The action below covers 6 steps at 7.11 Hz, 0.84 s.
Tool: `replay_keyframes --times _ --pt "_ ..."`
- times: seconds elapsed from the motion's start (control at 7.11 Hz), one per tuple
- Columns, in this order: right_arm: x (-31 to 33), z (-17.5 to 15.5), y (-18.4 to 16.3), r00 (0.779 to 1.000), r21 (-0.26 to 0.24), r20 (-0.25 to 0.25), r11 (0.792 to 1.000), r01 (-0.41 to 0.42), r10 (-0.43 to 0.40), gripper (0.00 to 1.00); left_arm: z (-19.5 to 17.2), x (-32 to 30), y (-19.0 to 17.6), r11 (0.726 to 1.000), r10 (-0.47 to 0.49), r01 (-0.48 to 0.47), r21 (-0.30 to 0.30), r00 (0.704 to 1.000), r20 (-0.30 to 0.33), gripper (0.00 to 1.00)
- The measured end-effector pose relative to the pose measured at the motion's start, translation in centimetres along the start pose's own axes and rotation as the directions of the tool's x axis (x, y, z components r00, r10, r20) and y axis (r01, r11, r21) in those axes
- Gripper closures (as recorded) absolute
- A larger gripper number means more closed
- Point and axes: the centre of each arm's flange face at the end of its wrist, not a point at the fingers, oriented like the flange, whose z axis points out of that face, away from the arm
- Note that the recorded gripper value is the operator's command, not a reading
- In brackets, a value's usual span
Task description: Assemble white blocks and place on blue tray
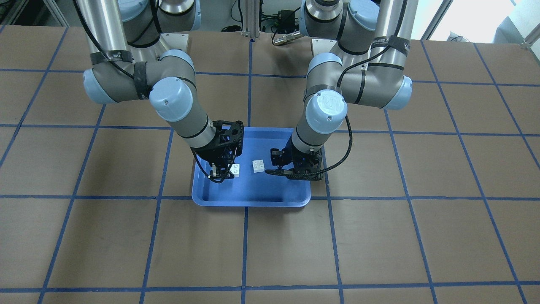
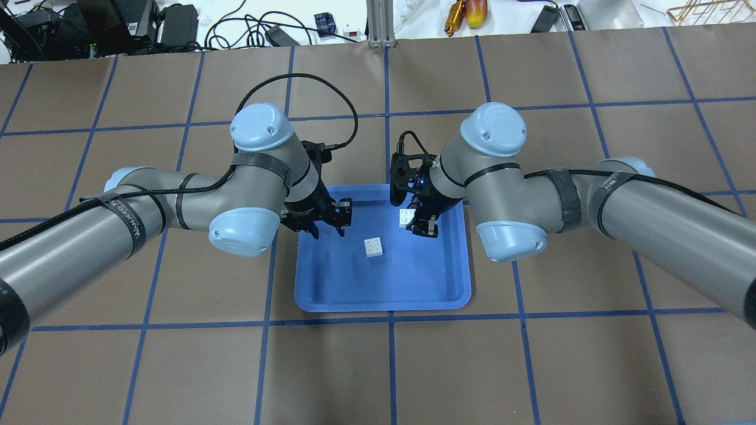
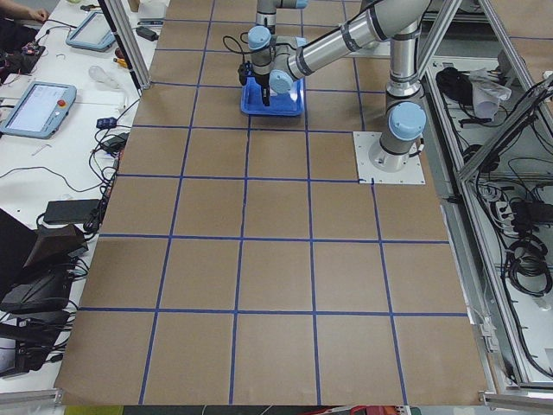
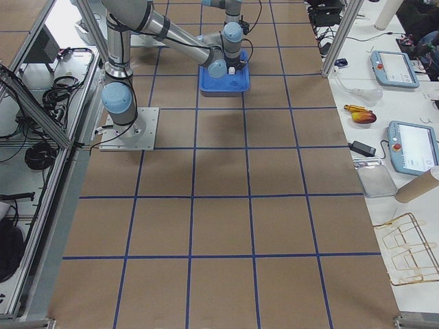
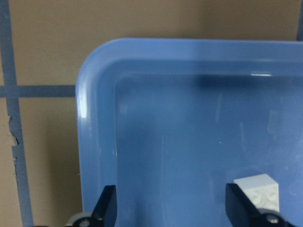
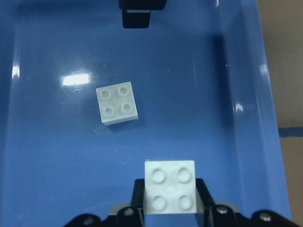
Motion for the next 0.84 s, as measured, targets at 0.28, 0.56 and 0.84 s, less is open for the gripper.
replay_keyframes --times 0.28,0.56,0.84 --pt "-0.6 1.2 -0.8 1.0 0.0 0.01 1.0 0.005 -0.005 1.0 0.5 0.5 0.3 0.999 -0.041 0.039 -0.027 0.997 -0.07 1.0" --pt "-0.7 1.9 -0.8 1.0 0.002 0.015 1.0 0.007 -0.007 1.0 1.5 0.9 0.6 0.996 -0.076 0.071 -0.055 0.993 -0.088 1.0" --pt "-0.6 2.9 -0.8 1.0 0.003 0.013 1.0 0.012 -0.012 1.0 2.1 1.1 0.9 0.995 -0.091 0.086 -0.059 0.99 -0.104 1.0"
